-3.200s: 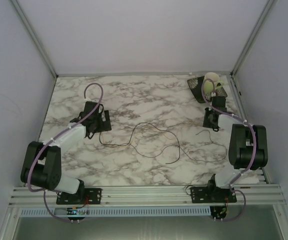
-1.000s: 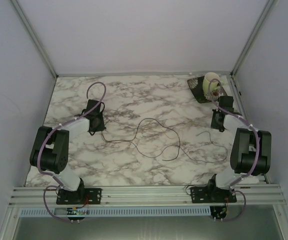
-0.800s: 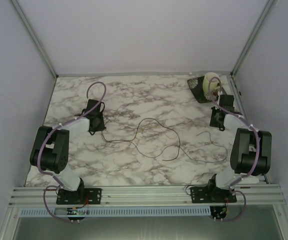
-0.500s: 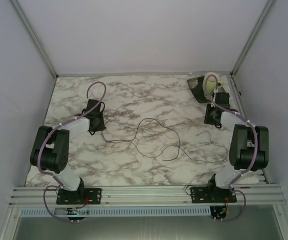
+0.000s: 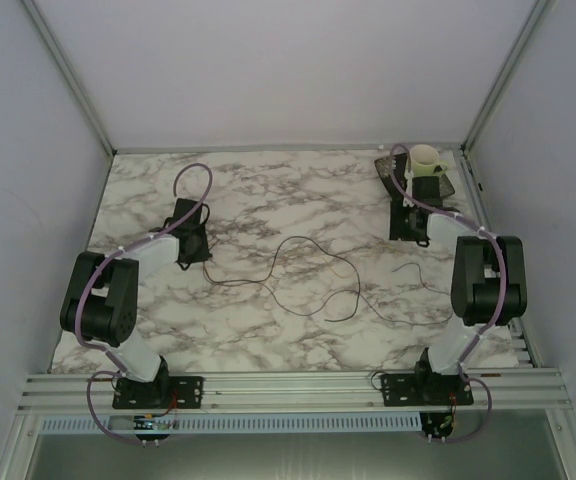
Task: Zip-tie the wires
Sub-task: Untie the cable at the center of the board.
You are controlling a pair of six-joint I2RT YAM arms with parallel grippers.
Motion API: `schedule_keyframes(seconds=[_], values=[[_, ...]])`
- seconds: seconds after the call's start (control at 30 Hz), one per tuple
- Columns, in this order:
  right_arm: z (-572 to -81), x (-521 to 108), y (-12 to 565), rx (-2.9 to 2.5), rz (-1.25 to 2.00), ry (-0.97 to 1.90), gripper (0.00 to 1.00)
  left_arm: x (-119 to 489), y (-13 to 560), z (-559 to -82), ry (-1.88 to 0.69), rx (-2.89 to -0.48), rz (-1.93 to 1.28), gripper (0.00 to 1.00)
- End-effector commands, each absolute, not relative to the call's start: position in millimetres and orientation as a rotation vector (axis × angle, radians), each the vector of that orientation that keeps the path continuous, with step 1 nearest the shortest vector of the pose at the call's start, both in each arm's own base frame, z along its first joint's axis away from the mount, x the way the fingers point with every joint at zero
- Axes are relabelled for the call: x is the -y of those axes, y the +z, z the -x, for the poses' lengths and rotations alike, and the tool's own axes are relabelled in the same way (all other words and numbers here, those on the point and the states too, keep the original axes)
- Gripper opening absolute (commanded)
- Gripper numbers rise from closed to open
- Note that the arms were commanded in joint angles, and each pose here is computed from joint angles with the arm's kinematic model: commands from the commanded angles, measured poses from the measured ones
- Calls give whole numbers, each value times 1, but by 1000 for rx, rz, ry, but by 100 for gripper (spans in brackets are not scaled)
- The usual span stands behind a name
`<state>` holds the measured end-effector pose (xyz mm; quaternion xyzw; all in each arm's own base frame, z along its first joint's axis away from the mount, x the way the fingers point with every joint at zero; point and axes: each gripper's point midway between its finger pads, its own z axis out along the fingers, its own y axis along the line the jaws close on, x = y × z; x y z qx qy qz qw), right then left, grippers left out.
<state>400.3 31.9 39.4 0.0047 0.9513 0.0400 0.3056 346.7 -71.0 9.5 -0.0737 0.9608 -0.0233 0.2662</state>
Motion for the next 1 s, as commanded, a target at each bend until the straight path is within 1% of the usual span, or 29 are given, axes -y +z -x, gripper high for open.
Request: schedule_keyframes(seconds=[0.0,0.3,0.57,0.7,0.9,0.97], values=[[-404,-40,43,-2532,105,96,54,54,-43,-275,53,-2888,181,0],[-389,-42,35,-2584,179,110,51,54,-43,-275,52,-2887,180,0],[-377,-41,25,-2625,221,112,41,53,-43,-274,53,-2888,179,0],[-372,-38,22,-2640,234,91,40,53,-43,-275,52,-2886,178,0],[-369,-38,13,-2669,268,33,23,53,-44,-274,60,-2891,180,0],[-369,-37,11,-2677,271,10,13,52,-43,-274,65,-2890,181,0]])
